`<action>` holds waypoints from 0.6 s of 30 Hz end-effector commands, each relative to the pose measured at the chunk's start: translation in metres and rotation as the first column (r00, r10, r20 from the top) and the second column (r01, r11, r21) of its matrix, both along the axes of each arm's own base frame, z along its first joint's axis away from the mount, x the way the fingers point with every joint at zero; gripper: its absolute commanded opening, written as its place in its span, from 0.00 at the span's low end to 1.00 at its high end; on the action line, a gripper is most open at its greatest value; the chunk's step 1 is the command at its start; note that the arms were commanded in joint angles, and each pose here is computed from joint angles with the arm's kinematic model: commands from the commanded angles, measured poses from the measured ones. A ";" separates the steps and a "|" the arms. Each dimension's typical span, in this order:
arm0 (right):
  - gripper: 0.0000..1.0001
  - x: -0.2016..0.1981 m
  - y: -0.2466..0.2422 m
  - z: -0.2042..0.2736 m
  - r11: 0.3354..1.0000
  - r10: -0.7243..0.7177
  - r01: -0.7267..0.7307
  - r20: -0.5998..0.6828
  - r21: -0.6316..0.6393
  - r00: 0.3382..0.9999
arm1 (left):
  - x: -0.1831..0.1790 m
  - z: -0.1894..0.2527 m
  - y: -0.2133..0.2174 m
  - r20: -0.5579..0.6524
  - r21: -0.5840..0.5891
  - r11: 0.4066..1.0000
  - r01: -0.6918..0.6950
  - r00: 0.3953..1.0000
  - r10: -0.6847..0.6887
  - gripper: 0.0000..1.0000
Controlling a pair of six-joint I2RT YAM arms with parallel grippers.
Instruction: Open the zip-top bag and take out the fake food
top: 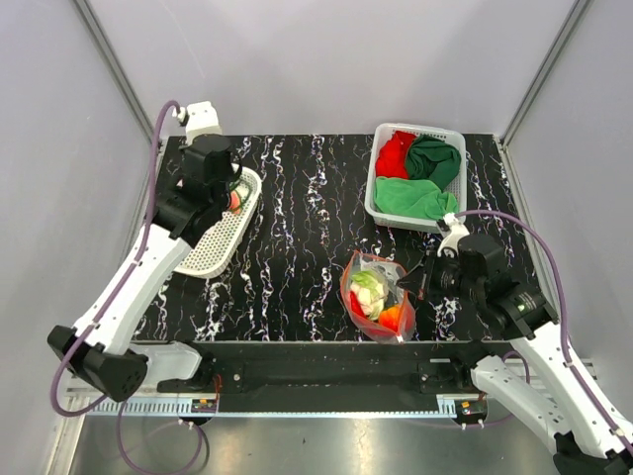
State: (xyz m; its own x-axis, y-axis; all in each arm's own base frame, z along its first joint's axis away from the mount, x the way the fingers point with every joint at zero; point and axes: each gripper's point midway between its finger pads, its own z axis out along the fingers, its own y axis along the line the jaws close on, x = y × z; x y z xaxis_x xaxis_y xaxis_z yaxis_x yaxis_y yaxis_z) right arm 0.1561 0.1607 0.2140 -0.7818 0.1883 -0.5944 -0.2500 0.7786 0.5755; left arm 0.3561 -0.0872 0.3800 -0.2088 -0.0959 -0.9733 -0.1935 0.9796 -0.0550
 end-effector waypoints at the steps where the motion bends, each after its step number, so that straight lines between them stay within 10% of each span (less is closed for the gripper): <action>1: 0.00 0.004 0.007 0.012 0.999 0.034 -0.034 0.020 0.012 0.999 | 0.018 -0.015 0.057 0.072 -0.083 0.965 -0.249 0.964 0.255 0.00; 18: 0.00 0.012 0.006 0.000 0.999 0.026 -0.027 -0.019 -0.039 0.999 | 0.080 -0.159 0.102 -0.072 0.001 0.945 -0.326 0.943 0.325 0.00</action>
State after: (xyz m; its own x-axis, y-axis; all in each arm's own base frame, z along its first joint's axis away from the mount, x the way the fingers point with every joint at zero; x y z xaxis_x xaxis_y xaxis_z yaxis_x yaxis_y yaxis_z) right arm 0.1621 0.1674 0.1995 -0.8272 0.1441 -0.5432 -0.2312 0.7938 0.5625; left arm 0.4173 0.0236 0.2248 -0.2992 -0.1737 -0.9382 -0.5656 0.8242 0.0278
